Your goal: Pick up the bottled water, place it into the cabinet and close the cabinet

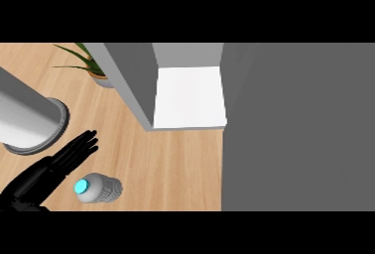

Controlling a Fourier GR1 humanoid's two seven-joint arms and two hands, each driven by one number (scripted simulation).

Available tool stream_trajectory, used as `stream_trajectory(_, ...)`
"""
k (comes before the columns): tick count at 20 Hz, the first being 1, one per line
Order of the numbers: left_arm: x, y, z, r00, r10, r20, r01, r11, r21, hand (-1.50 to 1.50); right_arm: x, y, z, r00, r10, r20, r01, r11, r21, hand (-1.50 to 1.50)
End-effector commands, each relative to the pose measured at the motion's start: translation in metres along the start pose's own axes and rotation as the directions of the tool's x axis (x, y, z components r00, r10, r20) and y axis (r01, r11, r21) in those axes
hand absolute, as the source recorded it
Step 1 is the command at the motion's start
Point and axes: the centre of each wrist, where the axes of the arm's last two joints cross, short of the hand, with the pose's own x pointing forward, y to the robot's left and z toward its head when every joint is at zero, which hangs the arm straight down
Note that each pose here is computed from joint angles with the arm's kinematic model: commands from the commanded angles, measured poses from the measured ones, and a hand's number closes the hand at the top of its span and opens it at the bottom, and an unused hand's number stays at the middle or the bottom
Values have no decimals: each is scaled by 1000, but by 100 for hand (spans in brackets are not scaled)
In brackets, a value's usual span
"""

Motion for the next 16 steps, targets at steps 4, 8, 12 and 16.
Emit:
stream_trajectory(4, -45, 18, -24, 998, -12, -65, 12, 1000, 4, -150, 32, 19, 6, 991, -93, 95, 91, 996, 24, -150)
stream_trajectory(8, -53, 23, -31, 996, -2, -92, 4, 1000, 13, -150, 36, 21, 10, 989, -111, 102, 106, 993, 48, -150)
stream_trajectory(12, -94, 13, -13, 993, -11, -120, 15, 999, 33, -150, 39, 19, 15, 992, -94, 85, 89, 994, 69, -150)
stream_trajectory(16, -99, 25, -31, 995, 19, -97, -13, 998, 55, -150, 35, 15, 11, 987, -122, 105, 117, 992, 55, -150)
